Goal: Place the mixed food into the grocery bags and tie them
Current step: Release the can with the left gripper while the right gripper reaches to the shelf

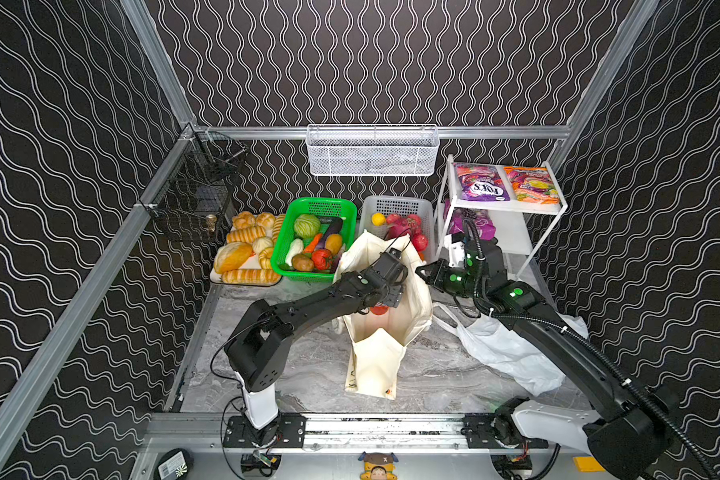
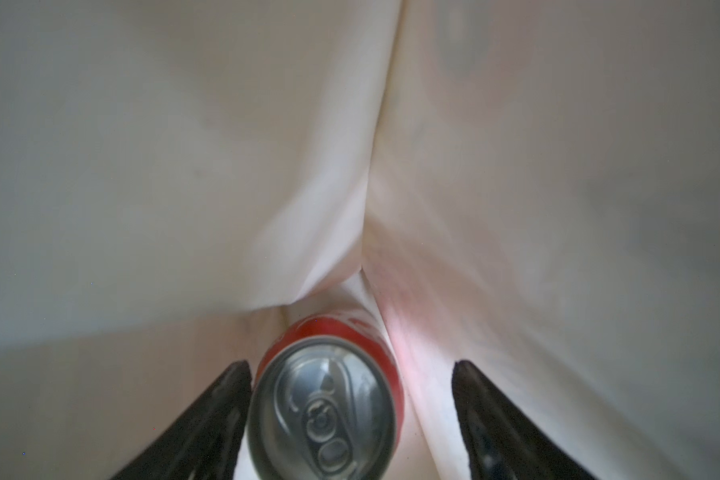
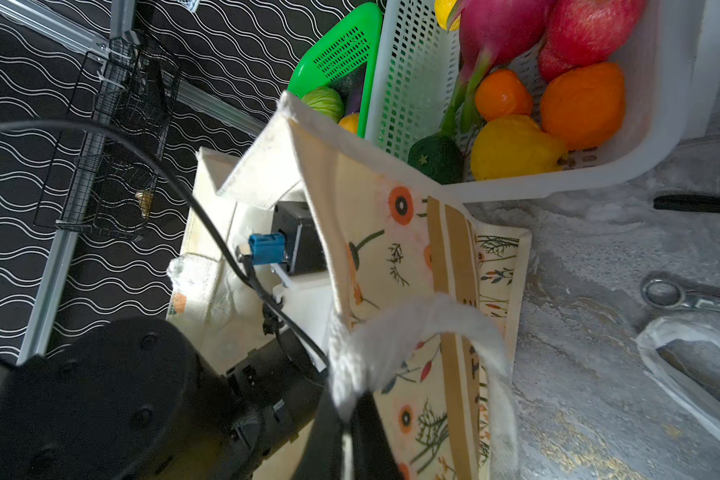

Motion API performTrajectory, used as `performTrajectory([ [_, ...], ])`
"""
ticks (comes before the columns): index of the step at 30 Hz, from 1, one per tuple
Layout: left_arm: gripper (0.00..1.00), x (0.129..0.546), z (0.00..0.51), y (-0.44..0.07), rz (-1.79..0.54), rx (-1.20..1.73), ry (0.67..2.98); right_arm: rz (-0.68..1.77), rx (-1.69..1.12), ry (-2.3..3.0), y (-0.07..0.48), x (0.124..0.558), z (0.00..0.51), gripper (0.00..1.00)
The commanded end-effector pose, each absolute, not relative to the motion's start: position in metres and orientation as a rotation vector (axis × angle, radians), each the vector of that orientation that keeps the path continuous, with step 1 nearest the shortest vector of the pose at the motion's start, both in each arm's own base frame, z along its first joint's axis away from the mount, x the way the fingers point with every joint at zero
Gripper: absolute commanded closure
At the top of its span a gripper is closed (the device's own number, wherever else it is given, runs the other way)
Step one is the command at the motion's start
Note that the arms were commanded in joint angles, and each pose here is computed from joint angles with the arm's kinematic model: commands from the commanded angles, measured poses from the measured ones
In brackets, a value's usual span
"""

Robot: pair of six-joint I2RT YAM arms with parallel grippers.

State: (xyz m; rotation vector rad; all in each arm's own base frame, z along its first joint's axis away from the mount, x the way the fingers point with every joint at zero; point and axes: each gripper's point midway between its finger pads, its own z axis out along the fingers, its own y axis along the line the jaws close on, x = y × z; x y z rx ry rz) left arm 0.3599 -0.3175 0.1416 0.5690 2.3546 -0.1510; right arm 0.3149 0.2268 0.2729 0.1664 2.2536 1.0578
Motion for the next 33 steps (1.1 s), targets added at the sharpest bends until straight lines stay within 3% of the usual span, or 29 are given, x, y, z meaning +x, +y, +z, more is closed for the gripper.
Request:
performTrajectory([
  [1, 0.18, 0.356, 0.150, -0.315, -0.152, 0.588, 2.349, 1.033, 0.177, 2.255, 0.224, 0.317, 0.273, 0.93],
  [10, 0.13, 0.351, 0.190, -0.314, -0.224, 0.565, 2.285, 0.974, 0.157, 2.243, 0.217, 0.318, 0.274, 0.88],
  [19, 0.10, 0.339, 0.241, -0.316, -0.346, 0.569, 2.199, 0.949, 0.102, 2.189, 0.214, 0.318, 0.295, 0.70],
  [24, 0.10, 0.334, 0.276, -0.308, -0.377, 0.546, 2.132, 0.912, 0.123, 2.142, 0.204, 0.317, 0.313, 0.49],
  [33, 0.10, 0.309, 0.357, -0.277, -0.480, 0.448, 1.895, 0.731, 0.317, 1.994, 0.128, 0.324, 0.338, 0.42],
])
